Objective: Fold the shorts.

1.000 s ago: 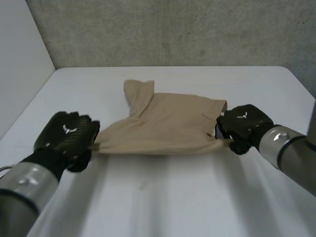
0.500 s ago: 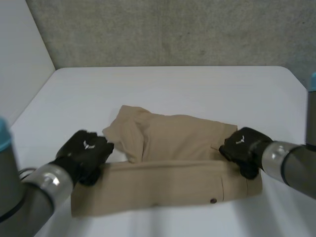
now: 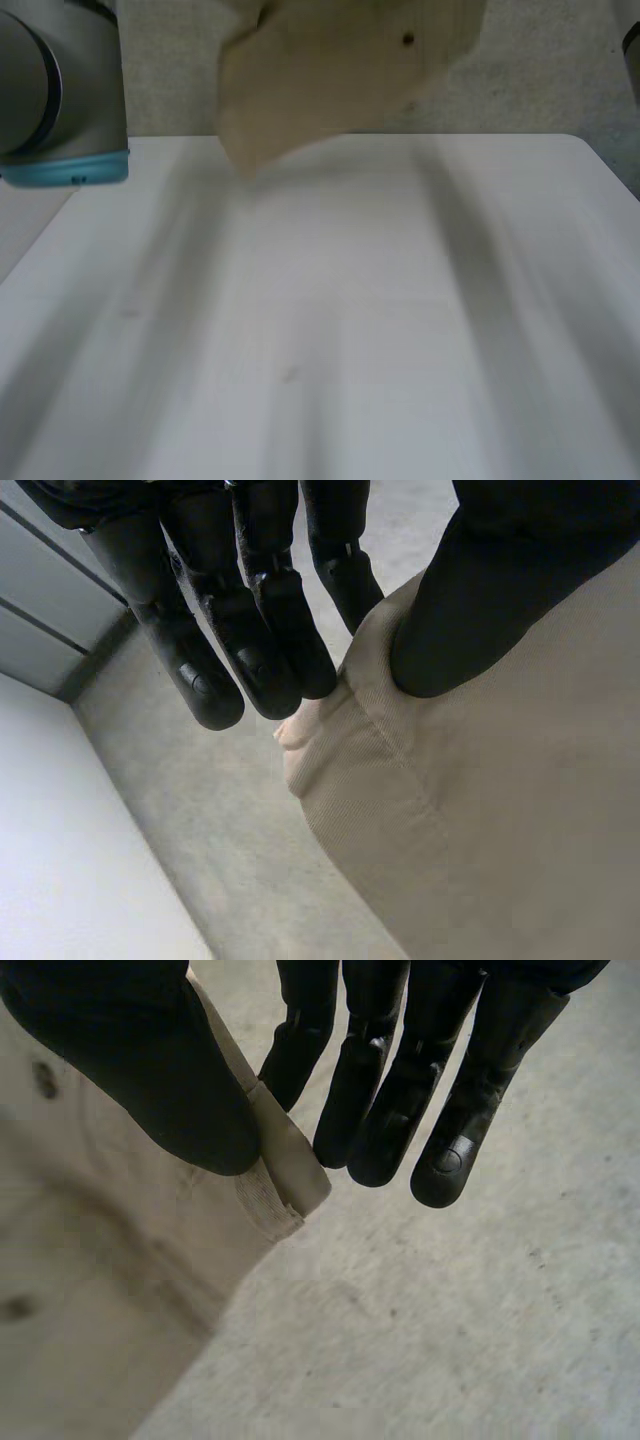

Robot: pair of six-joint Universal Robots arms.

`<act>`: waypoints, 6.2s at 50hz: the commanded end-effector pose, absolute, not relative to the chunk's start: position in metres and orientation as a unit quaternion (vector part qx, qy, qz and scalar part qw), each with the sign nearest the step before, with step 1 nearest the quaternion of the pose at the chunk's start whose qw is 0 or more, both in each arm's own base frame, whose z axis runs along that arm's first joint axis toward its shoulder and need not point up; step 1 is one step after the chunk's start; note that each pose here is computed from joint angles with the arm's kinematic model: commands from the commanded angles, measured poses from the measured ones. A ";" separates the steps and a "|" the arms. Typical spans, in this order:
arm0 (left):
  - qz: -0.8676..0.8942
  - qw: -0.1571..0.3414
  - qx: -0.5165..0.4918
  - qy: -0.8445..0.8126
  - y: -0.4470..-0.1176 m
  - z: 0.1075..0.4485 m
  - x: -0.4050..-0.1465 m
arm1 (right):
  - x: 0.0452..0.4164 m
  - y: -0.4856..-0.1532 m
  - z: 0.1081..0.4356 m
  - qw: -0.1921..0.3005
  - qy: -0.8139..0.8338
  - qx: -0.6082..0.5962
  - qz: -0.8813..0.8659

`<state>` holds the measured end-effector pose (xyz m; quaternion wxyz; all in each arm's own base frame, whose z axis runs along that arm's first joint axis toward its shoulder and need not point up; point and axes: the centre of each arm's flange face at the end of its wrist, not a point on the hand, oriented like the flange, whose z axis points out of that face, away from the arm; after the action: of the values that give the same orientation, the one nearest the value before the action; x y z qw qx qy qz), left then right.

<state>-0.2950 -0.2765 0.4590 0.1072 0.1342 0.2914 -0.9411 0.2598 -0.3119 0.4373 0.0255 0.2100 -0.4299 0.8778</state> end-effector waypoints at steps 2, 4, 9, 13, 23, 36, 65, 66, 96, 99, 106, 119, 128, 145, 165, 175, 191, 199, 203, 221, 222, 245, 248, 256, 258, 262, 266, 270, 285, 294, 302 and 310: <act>-0.852 0.079 0.219 0.469 -0.285 0.342 -0.284 | 0.264 -0.318 0.349 0.017 -0.553 0.271 0.788; -0.835 0.080 0.231 0.492 -0.286 0.320 -0.281 | 0.265 -0.320 0.329 0.014 -0.573 0.280 0.770; -0.782 0.078 0.272 0.556 -0.285 0.251 -0.282 | 0.268 -0.327 0.248 0.009 -0.654 0.312 0.689; -0.723 0.074 0.310 0.613 -0.274 0.191 -0.283 | 0.267 -0.325 0.194 0.009 -0.703 0.334 0.628; -0.640 0.070 0.373 0.668 -0.212 0.163 -0.281 | 0.252 -0.297 0.194 0.024 -0.744 0.372 0.554; -0.486 0.074 0.445 0.748 -0.144 0.198 -0.239 | 0.227 -0.231 0.215 0.061 -0.757 0.492 0.425; -0.575 0.065 0.453 0.678 -0.172 0.232 -0.262 | 0.215 -0.213 0.235 0.026 -0.736 0.506 0.450; -0.605 0.074 0.447 0.655 -0.189 0.236 -0.272 | 0.217 -0.223 0.231 0.024 -0.742 0.492 0.455; -0.813 0.037 0.409 0.412 -0.395 0.170 -0.403 | 0.244 -0.376 0.189 0.126 -0.655 0.273 0.693; -0.820 0.048 0.400 0.407 -0.415 0.156 -0.397 | 0.248 -0.390 0.171 0.128 -0.656 0.276 0.691; -0.821 0.031 0.412 0.394 -0.419 0.131 -0.400 | 0.253 -0.401 0.146 0.150 -0.651 0.310 0.676; -0.862 -0.016 0.355 0.361 -0.408 0.171 -0.396 | 0.254 -0.409 0.216 0.151 -0.603 0.269 0.736; -0.875 -0.019 0.340 0.346 -0.372 0.234 -0.383 | 0.239 -0.372 0.288 0.094 -0.592 0.212 0.772; -0.734 -0.094 0.286 0.609 -0.265 0.237 -0.305 | 0.221 -0.279 0.207 -0.012 -0.790 0.255 0.557; -0.606 -0.111 0.267 0.741 -0.233 0.189 -0.272 | 0.224 -0.308 0.131 -0.015 -0.776 0.277 0.567; -0.609 -0.111 0.266 0.739 -0.231 0.192 -0.271 | 0.211 -0.320 0.125 0.013 -0.775 0.287 0.563; -0.642 -0.099 0.241 0.722 -0.225 0.221 -0.252 | 0.130 -0.363 0.185 0.135 -0.774 0.272 0.555; -0.648 -0.096 0.236 0.718 -0.217 0.227 -0.244 | 0.149 -0.377 0.222 0.185 -0.716 0.354 0.572; -0.647 -0.096 0.236 0.719 -0.216 0.226 -0.244 | 0.205 -0.365 0.243 0.153 -0.662 0.399 0.616; -0.645 -0.095 0.236 0.721 -0.217 0.222 -0.243 | 0.375 -0.247 0.177 -0.083 -0.514 0.621 0.586; -0.646 -0.095 0.236 0.719 -0.219 0.222 -0.244 | 0.374 -0.247 0.183 -0.082 -0.515 0.615 0.591; -0.700 -0.234 0.290 0.610 -0.265 0.231 -0.393 | 0.274 -0.331 0.231 -0.116 -0.736 0.257 0.615; -0.680 -0.246 0.307 0.619 -0.274 0.212 -0.406 | 0.273 -0.333 0.216 -0.112 -0.755 0.261 0.591; -0.602 -0.225 0.328 0.692 -0.288 0.149 -0.409 | 0.284 -0.335 0.166 -0.132 -0.782 0.298 0.531; -0.585 -0.220 0.331 0.707 -0.287 0.139 -0.406 | 0.286 -0.335 0.159 -0.130 -0.783 0.306 0.526; -0.571 -0.197 0.321 0.729 -0.291 0.125 -0.399 | 0.286 -0.337 0.148 -0.111 -0.782 0.325 0.520; -0.575 -0.154 0.297 0.747 -0.304 0.120 -0.385 | 0.286 -0.337 0.144 -0.098 -0.776 0.343 0.519; -0.567 -0.130 0.306 0.754 -0.305 0.113 -0.380 | 0.286 -0.338 0.138 -0.093 -0.774 0.355 0.516; -0.567 -0.087 0.351 0.740 -0.291 0.118 -0.377 | 0.286 -0.338 0.144 -0.079 -0.761 0.375 0.524; -0.637 -0.138 0.318 0.689 -0.260 0.220 -0.380 | 0.284 -0.331 0.233 -0.108 -0.719 0.317 0.609; -0.698 -0.177 0.243 0.650 -0.248 0.295 -0.353 | 0.258 -0.322 0.306 -0.087 -0.682 0.216 0.694; -0.718 -0.092 0.157 0.672 -0.265 0.319 -0.276 | 0.211 -0.308 0.323 0.003 -0.690 0.131 0.712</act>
<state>-0.3233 -0.2605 0.3041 -0.1420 0.2084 0.6610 -0.7067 0.2360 -0.3191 0.3170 -0.0426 0.1734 -0.6841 0.7072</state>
